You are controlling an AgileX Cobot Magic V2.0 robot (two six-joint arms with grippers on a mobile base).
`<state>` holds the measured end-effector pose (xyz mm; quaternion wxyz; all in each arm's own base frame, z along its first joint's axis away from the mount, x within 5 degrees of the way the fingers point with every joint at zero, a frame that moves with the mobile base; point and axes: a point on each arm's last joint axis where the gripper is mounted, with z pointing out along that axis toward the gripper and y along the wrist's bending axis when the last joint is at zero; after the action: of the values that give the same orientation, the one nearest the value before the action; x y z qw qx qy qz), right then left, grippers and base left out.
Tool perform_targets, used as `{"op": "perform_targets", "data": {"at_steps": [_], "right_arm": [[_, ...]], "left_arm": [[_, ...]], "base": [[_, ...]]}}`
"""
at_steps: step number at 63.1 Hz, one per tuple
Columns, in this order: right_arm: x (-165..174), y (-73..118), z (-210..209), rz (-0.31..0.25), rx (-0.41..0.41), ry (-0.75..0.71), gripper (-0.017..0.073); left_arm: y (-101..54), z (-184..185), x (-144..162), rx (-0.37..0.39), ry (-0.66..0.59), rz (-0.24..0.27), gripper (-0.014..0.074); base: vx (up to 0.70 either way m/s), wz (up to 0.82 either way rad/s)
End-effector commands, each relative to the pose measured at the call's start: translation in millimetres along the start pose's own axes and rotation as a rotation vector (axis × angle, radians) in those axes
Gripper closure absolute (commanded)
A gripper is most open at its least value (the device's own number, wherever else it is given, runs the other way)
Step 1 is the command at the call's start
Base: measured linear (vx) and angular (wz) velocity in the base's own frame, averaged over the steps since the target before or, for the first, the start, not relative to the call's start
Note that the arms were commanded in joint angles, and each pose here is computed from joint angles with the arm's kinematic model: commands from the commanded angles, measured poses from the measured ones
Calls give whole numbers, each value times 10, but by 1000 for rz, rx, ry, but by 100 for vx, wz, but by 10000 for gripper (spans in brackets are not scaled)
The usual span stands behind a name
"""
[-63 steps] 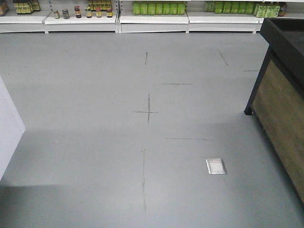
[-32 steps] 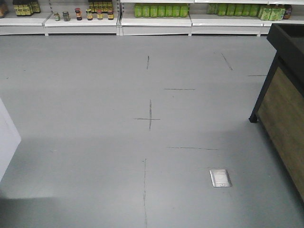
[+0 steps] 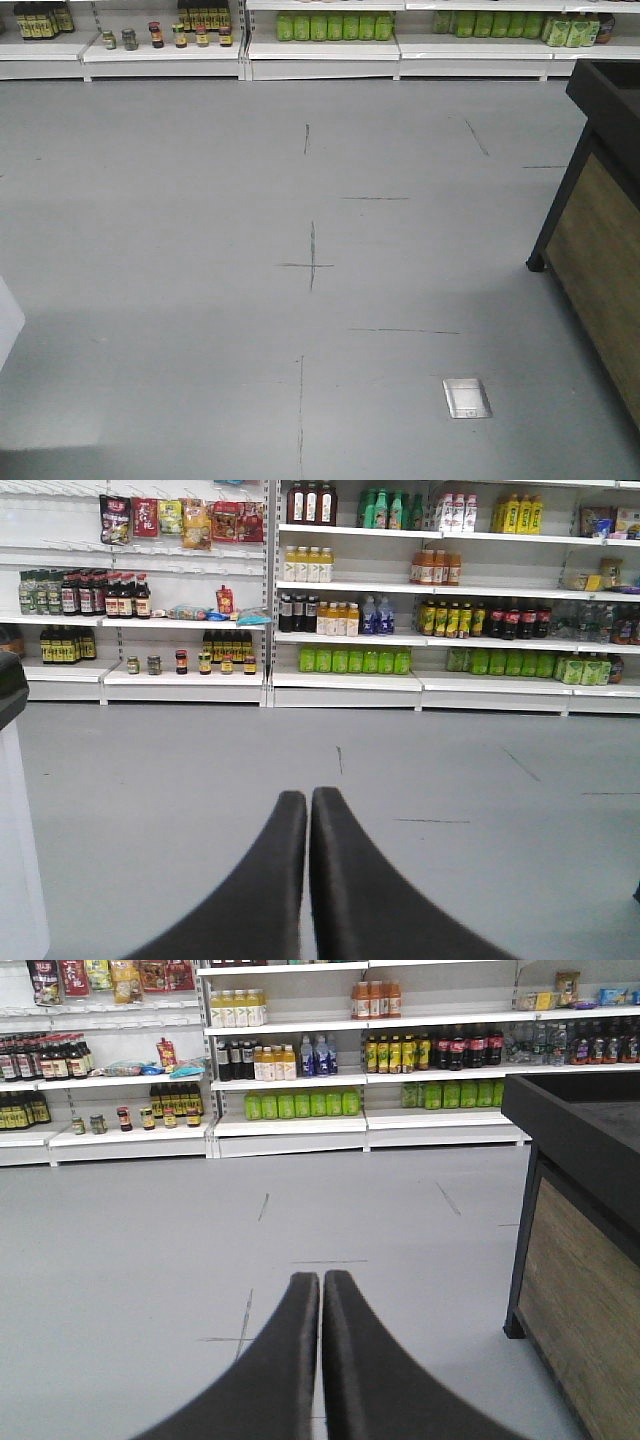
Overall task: Pick three apples into basket with both arms
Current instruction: 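Drive the base forward along the aisle toward the produce tables, then turn the base toward the light-blue basket beside the apple table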
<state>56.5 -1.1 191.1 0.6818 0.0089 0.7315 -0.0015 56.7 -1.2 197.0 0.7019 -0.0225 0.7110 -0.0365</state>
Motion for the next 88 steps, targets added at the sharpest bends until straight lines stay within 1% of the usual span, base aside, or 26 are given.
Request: {"op": "perform_targets", "data": {"at_steps": [1, 42, 88], "right_arm": [[-32, 2, -4, -10, 0, -75, 568], [-32, 2, -4, -10, 0, -75, 568], [-32, 2, -4, -10, 0, -75, 568]], "left_arm": [[-3, -13, -61, 5, -82, -14, 600], [-3, -13, -61, 5, -82, -14, 600], [-3, -13, -61, 5, -82, -14, 600]], "base": [[14, -3], [11, -8], [7, -28]]}}
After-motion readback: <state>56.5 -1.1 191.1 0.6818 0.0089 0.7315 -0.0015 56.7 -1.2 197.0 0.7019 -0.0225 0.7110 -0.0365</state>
